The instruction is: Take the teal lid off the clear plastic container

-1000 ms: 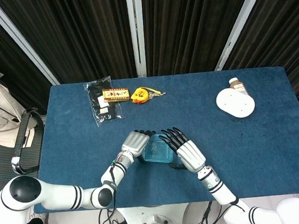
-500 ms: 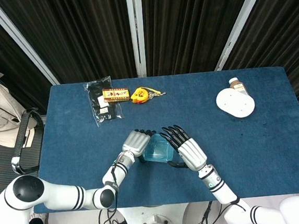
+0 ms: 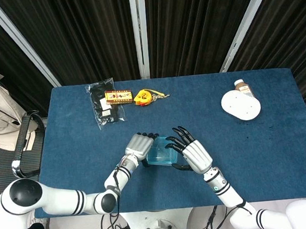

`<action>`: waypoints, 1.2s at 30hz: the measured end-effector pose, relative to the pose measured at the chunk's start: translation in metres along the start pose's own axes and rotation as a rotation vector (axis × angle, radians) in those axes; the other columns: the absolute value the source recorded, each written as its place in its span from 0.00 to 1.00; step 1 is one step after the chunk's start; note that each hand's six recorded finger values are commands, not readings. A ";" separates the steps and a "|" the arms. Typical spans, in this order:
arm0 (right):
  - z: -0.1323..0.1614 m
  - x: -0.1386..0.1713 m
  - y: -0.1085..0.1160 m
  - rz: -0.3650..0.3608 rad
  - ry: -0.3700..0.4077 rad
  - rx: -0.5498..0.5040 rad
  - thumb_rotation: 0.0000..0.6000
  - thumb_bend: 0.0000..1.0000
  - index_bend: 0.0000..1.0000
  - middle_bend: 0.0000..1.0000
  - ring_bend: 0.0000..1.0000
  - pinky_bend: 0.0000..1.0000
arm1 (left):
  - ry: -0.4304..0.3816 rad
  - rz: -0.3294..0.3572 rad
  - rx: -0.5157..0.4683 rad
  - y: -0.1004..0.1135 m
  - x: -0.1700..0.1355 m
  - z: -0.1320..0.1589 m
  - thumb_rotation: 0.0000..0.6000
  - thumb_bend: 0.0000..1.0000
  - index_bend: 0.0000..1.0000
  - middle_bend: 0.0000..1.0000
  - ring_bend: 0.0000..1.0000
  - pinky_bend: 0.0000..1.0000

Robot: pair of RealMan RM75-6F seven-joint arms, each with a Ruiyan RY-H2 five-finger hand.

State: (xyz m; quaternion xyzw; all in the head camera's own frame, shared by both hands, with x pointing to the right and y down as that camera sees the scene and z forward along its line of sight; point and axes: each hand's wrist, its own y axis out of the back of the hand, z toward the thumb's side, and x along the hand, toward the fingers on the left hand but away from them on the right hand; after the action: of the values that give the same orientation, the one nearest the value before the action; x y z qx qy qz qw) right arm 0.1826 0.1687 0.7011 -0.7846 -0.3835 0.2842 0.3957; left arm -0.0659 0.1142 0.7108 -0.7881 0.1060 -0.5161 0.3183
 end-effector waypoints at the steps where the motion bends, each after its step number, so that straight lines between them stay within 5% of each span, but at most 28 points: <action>1: 0.000 -0.001 0.001 0.000 0.001 0.003 1.00 0.36 0.38 0.24 0.03 0.00 | -0.003 -0.002 -0.003 0.000 -0.001 0.000 1.00 0.00 0.18 0.29 0.25 0.23; 15: 0.000 -0.012 -0.001 0.033 0.032 0.027 1.00 0.46 0.48 0.28 0.06 0.01 | -0.041 -0.036 -0.037 0.000 -0.007 0.001 1.00 0.00 0.10 0.24 0.25 0.23; 22: -0.001 -0.014 -0.002 0.045 0.036 0.028 1.00 0.59 0.61 0.28 0.07 0.01 | -0.040 -0.028 -0.028 0.001 -0.008 -0.001 1.00 0.00 0.05 0.20 0.21 0.23; 30: -0.001 -0.014 -0.001 0.045 0.039 0.029 1.00 0.67 0.63 0.29 0.07 0.02 | -0.046 -0.019 -0.015 0.000 -0.009 0.001 1.00 0.00 0.03 0.16 0.17 0.22; 36: -0.002 -0.014 -0.002 0.047 0.040 0.034 1.00 0.84 0.63 0.29 0.07 0.02 | -0.050 -0.023 -0.011 -0.001 -0.010 0.001 1.00 0.00 0.01 0.12 0.13 0.19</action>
State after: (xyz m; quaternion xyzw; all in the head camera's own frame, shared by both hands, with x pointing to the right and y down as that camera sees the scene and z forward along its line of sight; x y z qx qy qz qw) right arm 0.1764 0.1572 0.7056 -0.7920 -0.3519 0.2843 0.4099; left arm -0.0695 0.1203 0.7039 -0.8038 0.0917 -0.4992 0.3102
